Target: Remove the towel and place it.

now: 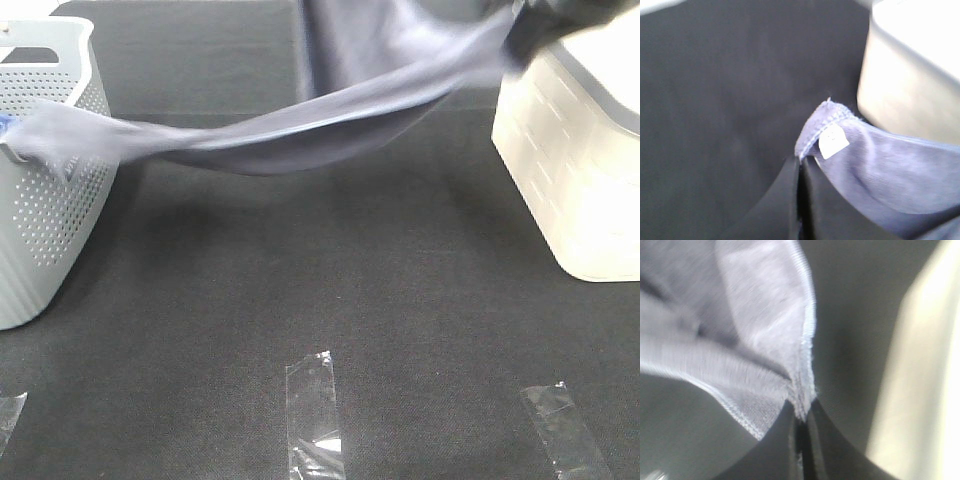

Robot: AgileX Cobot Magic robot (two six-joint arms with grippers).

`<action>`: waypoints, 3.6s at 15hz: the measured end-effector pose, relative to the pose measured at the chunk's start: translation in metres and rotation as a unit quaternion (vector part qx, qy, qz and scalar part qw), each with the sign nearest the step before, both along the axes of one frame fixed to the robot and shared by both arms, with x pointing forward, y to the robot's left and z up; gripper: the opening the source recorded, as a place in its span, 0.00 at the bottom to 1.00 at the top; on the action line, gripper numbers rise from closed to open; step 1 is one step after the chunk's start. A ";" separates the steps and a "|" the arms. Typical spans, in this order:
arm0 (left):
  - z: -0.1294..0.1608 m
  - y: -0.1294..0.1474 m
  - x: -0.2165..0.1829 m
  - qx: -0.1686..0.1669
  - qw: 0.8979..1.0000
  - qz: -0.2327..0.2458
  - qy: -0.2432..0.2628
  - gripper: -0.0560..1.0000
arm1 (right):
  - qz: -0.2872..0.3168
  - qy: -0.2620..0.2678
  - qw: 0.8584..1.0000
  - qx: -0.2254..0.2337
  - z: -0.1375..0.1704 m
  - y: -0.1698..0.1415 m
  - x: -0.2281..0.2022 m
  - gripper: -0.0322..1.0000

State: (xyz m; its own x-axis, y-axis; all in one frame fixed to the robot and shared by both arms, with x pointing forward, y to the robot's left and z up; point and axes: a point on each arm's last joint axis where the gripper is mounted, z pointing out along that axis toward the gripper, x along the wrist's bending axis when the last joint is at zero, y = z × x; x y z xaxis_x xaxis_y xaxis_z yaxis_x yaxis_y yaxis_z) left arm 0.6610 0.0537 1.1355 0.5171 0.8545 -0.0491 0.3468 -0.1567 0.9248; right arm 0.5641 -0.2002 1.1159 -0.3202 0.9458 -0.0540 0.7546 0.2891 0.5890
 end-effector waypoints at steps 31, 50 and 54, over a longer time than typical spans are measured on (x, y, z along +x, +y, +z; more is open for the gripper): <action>0.139 0.088 0.021 -0.088 0.864 0.009 -0.496 0.05 | 0.002 -0.456 0.890 -0.005 0.185 0.010 0.071 0.03; -0.002 0.052 0.015 0.174 0.962 0.154 0.145 0.05 | 0.005 0.020 1.000 -0.004 0.069 0.018 0.055 0.03; -0.011 0.055 0.005 0.198 0.945 0.150 0.215 0.05 | 0.023 0.076 0.996 0.034 0.046 0.027 0.052 0.03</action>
State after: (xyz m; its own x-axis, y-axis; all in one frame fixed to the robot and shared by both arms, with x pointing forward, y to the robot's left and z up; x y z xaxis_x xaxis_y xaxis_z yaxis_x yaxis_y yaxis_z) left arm 0.6662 0.1090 1.1248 0.2532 0.9550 0.1548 0.7605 -0.2954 0.5782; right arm 0.6162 -0.1729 1.1622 -0.3635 0.9295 0.0618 0.8230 0.2894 0.4888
